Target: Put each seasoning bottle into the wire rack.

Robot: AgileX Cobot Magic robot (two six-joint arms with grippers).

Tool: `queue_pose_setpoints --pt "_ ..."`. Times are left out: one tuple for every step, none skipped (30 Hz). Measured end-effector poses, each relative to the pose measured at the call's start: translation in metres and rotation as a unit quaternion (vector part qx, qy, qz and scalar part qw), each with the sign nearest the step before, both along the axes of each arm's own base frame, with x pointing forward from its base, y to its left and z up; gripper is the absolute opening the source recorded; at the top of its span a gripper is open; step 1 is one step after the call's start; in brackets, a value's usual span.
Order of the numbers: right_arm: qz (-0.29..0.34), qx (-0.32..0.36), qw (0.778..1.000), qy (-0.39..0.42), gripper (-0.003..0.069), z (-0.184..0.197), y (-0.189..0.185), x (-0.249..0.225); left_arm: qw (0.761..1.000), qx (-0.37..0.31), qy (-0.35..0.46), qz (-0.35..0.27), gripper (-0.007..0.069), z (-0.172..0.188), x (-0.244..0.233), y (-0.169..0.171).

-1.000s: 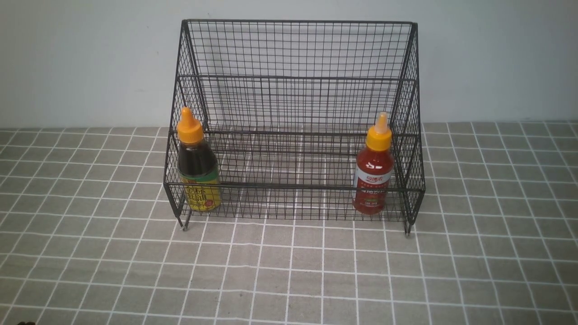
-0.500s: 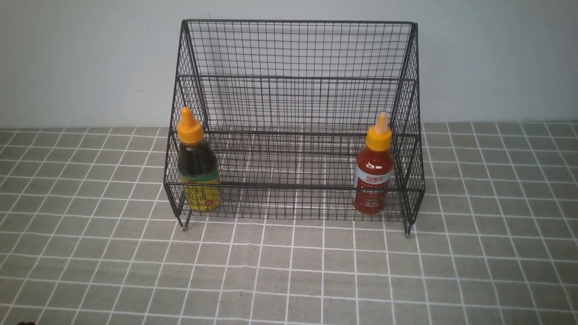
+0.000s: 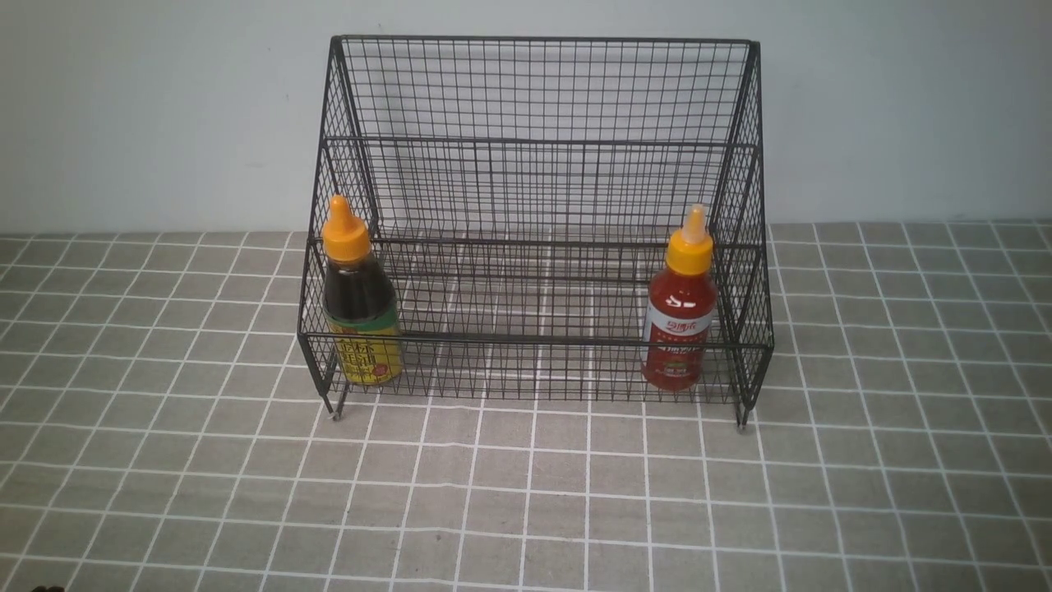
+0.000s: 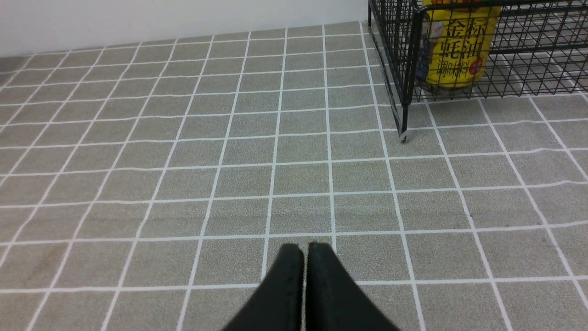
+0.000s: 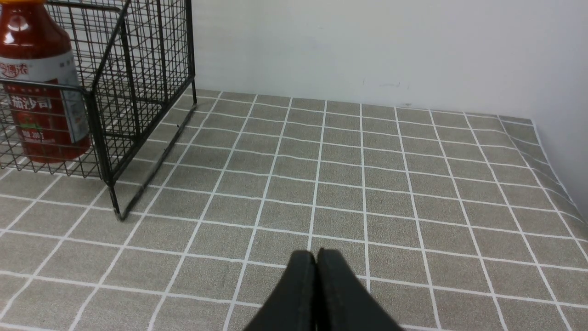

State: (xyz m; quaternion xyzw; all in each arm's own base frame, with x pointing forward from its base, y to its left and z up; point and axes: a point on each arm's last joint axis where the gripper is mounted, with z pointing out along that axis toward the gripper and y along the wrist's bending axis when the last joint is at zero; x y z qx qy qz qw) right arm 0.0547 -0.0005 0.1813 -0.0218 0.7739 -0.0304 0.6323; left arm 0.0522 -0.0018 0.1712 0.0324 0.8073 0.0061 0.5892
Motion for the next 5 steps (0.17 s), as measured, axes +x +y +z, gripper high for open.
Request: queue_pose_setpoints --pt "0.000 0.000 1.000 0.000 -0.0015 0.0000 0.0000 0.0000 1.000 0.000 0.000 0.000 -0.0007 0.0000 0.0000 0.0000" --pt "0.000 0.000 1.000 0.000 -0.0015 0.0000 0.0000 0.0000 1.000 0.000 0.000 0.000 -0.0007 0.0000 0.0000 0.0000" --pt "0.000 0.000 1.000 0.000 -0.0015 0.0000 0.0000 0.0000 1.000 0.000 0.000 0.000 -0.0007 0.0000 0.0000 0.0000" --pt "0.000 0.000 1.000 0.000 -0.0015 0.0000 0.0000 0.0000 1.000 0.000 0.000 0.000 -0.0007 0.0000 0.0000 0.0000" --pt "0.000 0.000 1.000 0.000 -0.0015 0.0000 0.0000 0.0000 1.000 0.000 0.000 0.000 -0.0007 0.0000 0.0000 0.0000"
